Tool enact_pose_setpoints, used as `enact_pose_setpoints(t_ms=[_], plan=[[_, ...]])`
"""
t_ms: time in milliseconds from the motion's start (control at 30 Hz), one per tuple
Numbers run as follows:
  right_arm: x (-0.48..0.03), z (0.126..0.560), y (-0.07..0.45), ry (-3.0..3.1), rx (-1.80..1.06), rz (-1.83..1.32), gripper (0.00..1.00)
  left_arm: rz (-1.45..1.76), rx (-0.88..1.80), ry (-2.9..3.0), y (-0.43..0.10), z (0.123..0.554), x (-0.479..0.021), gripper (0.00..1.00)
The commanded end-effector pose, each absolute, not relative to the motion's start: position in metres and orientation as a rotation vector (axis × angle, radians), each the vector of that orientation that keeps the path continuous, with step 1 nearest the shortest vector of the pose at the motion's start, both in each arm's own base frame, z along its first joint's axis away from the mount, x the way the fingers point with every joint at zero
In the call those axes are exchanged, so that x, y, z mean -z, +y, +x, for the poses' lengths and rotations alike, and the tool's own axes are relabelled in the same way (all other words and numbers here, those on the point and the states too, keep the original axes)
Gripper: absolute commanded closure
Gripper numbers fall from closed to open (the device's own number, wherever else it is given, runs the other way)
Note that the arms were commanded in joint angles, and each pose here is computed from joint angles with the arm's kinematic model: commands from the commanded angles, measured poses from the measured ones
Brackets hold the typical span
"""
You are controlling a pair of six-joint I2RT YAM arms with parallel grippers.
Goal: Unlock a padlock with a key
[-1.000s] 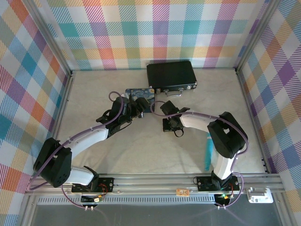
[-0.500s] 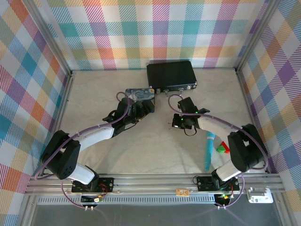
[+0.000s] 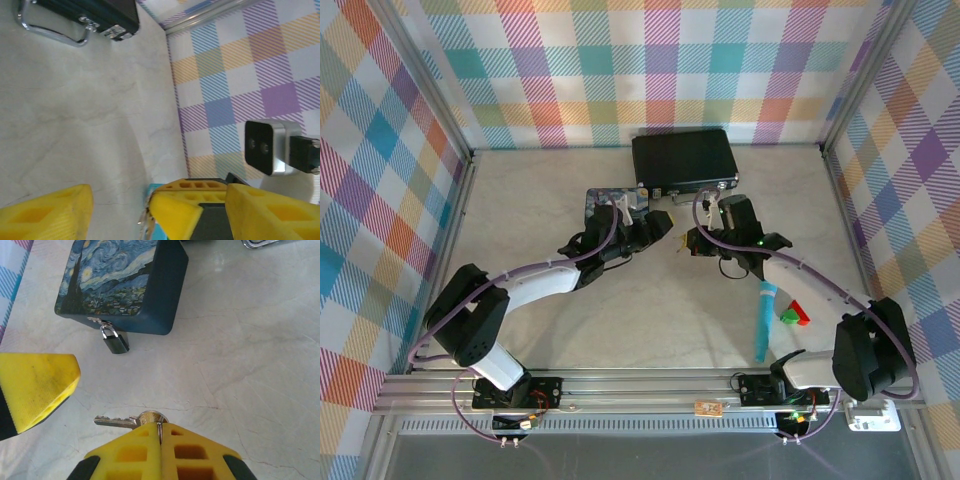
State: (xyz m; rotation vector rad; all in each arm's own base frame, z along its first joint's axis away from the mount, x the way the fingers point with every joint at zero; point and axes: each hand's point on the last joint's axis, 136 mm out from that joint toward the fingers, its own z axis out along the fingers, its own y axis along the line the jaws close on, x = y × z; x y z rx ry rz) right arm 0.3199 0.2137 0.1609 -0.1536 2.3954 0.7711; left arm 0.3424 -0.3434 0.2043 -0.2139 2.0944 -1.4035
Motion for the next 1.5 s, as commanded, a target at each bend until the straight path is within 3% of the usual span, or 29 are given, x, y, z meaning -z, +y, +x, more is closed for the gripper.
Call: enact_pose_setpoints(t_ms=[0, 433, 800, 967, 1200, 1467], plan=[[-0.188, 0.321, 0.219, 2.319, -0.817, -0.215, 1.00, -0.097, 1.472, 2.003, -0.359, 0.339, -0.230, 0.36], [-0.187, 0.316, 0.226, 2.309, -0.914, -0.175, 1.00, -0.085, 1.491, 2.079, -0.371, 0.335, -0.206, 0.56], [-0.188, 0.312, 0.223, 2.313, -0.899, -0.198, 1.00, -0.072, 1.474, 2.089, -0.368, 0.333, -0.204, 1.00], [-0.201, 0.303, 0.218, 2.265, -0.888, -0.333, 0.72, 0.110, 1.398, 2.098, -0.365, 0.326, -0.216, 1.00], [-0.227, 0.282, 0.214, 2.136, -1.122, -0.575, 0.72, 0.552, 1.381, 2.142, -0.363, 0.303, -0.239, 1.00], [-0.240, 0.261, 0.223, 2.021, -1.342, -0.690, 0.68, 0.755, 1.460, 2.128, -0.364, 0.286, -0.250, 1.00]])
